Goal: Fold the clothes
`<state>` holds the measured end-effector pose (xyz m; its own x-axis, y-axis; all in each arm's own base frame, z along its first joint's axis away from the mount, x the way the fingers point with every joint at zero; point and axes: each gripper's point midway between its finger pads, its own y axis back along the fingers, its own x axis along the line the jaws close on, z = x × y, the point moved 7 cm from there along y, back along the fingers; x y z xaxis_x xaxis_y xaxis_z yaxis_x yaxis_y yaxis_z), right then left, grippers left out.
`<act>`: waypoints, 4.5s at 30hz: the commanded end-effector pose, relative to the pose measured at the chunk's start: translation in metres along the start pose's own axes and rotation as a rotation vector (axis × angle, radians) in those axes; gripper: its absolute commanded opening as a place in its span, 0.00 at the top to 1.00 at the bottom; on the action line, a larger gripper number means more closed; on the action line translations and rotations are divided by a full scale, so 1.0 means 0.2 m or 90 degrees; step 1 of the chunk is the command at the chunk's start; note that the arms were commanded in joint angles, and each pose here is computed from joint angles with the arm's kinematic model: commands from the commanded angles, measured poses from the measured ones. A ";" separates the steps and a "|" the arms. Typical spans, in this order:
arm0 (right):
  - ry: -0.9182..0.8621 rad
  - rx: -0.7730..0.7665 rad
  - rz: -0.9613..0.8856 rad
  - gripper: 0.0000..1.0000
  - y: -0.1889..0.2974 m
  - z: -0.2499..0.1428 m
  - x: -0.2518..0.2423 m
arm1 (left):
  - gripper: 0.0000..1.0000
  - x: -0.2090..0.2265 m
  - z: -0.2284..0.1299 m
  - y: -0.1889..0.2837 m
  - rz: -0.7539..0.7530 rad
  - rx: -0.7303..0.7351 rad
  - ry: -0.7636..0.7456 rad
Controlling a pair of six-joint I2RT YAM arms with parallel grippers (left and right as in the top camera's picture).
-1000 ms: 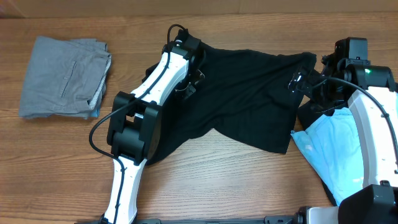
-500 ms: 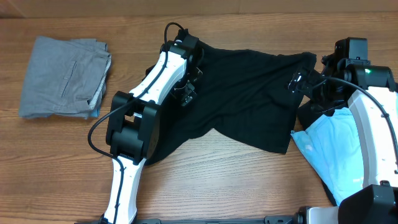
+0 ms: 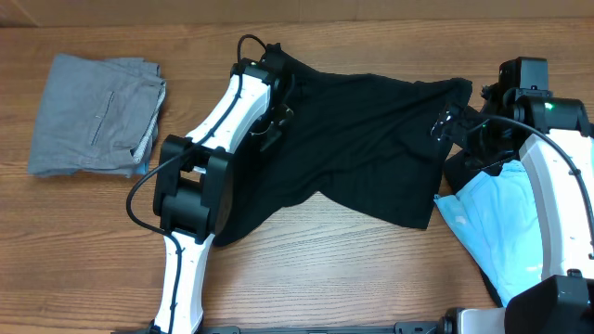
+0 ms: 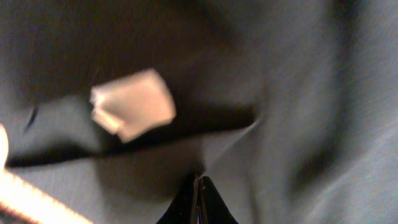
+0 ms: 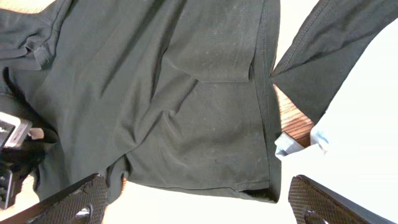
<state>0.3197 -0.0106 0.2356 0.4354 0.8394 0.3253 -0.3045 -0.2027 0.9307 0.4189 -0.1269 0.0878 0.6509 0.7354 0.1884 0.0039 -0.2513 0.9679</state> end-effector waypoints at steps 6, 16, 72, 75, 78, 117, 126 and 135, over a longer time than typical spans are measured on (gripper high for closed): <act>0.005 -0.006 -0.009 0.02 0.00 0.00 0.00 | 0.90 0.31 -0.07 0.17 0.011 -0.034 0.205; 0.005 -0.010 -0.007 0.02 0.00 0.00 0.00 | 0.26 0.06 0.02 0.16 -0.188 -0.120 -0.072; 0.005 -0.014 -0.024 0.02 0.00 0.00 -0.02 | 0.48 0.03 0.08 0.00 -0.087 -0.095 -0.044; 0.004 -0.011 -0.025 0.02 0.00 0.00 -0.02 | 0.69 0.07 0.06 -0.01 -0.060 -0.080 -0.017; 0.004 -0.011 -0.026 0.02 0.00 0.00 -0.02 | 0.94 0.12 0.03 -0.01 -0.025 -0.056 0.016; -0.111 0.277 -0.076 0.26 -0.52 -0.46 -0.33 | 0.55 0.62 -0.62 0.81 -0.121 -0.171 0.377; -0.182 0.298 -0.061 0.58 -0.66 -0.61 -0.39 | 0.52 0.53 -0.82 1.13 -0.102 -0.277 0.396; -0.289 0.156 -0.310 0.96 -0.47 -0.49 -0.66 | 0.42 0.36 -1.07 1.26 -0.093 -0.307 0.419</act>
<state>0.2035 -0.0129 0.0699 0.7185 0.6954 0.0122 0.2293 -0.2533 0.9398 0.3258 -0.0004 0.3800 0.1062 0.9943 -0.0043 -0.3782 0.0444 0.9247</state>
